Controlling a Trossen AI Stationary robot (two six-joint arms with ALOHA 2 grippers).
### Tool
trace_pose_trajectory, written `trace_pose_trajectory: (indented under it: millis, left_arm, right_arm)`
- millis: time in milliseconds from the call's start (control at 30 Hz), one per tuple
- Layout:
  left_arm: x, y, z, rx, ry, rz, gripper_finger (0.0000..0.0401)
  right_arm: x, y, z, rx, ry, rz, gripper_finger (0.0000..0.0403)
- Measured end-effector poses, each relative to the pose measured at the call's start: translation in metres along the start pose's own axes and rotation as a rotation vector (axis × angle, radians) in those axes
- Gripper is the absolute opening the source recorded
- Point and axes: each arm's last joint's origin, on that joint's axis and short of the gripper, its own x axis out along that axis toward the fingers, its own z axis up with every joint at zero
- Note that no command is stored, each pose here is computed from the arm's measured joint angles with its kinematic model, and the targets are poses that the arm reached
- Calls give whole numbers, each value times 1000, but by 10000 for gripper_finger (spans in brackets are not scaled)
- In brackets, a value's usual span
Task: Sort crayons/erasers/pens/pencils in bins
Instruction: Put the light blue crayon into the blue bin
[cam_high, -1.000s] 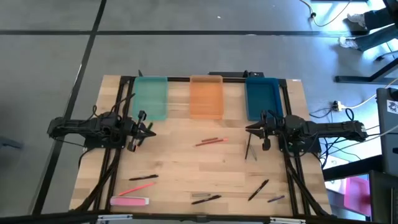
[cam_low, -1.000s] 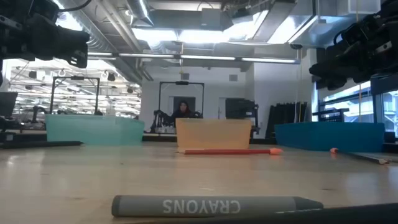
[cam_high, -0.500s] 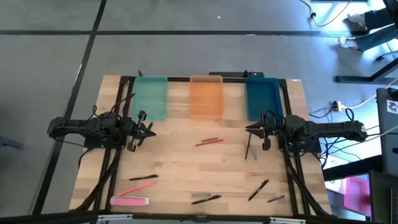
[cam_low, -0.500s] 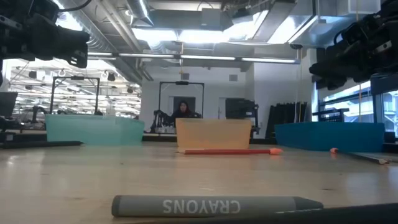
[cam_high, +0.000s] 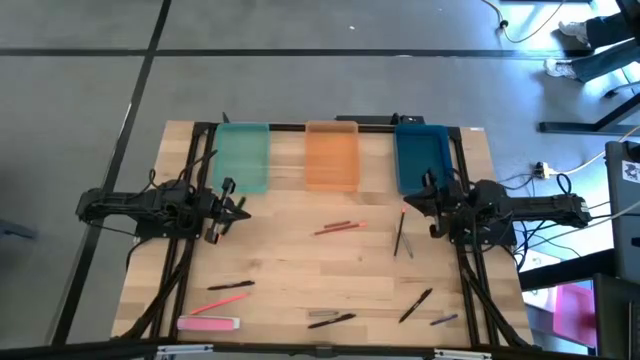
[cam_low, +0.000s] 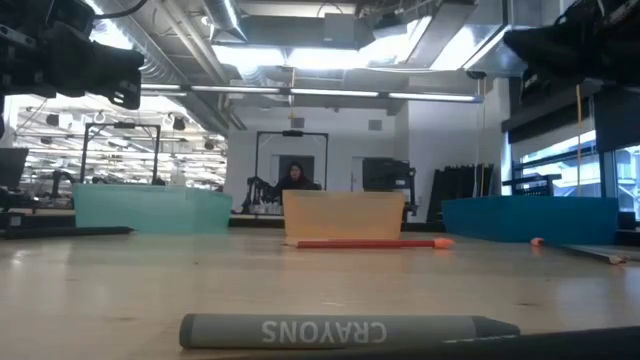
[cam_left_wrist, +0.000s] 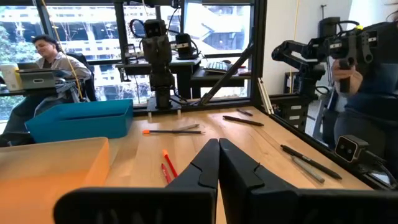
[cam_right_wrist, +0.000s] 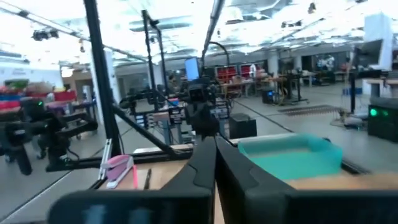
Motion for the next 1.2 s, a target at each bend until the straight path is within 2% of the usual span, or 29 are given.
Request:
trace_pose_trajectory:
  millis: [233,433,600,733,933,1100,1200]
  left_arm:
    - [0,0,0,0,0,0,0]
    - [0,0,0,0,0,0,0]
    - [0,0,0,0,0,0,0]
    - [0,0,0,0,0,0,0]
    - [0,0,0,0,0,0,0]
    - [0,0,0,0,0,0,0]
    - [0,0,0,0,0,0,0]
  right_arm:
    - [3,7,53,-66,109,27,4]
    - [10,12,99,-73,393,23,2]
    - [23,14,118,-74,671,9,2]
    - [37,14,119,-71,868,1,2]
    - [60,11,96,-98,1089,13,1]
    - [74,8,78,23,1210,-73,4]
    - [79,6,70,106,1252,-184,6]
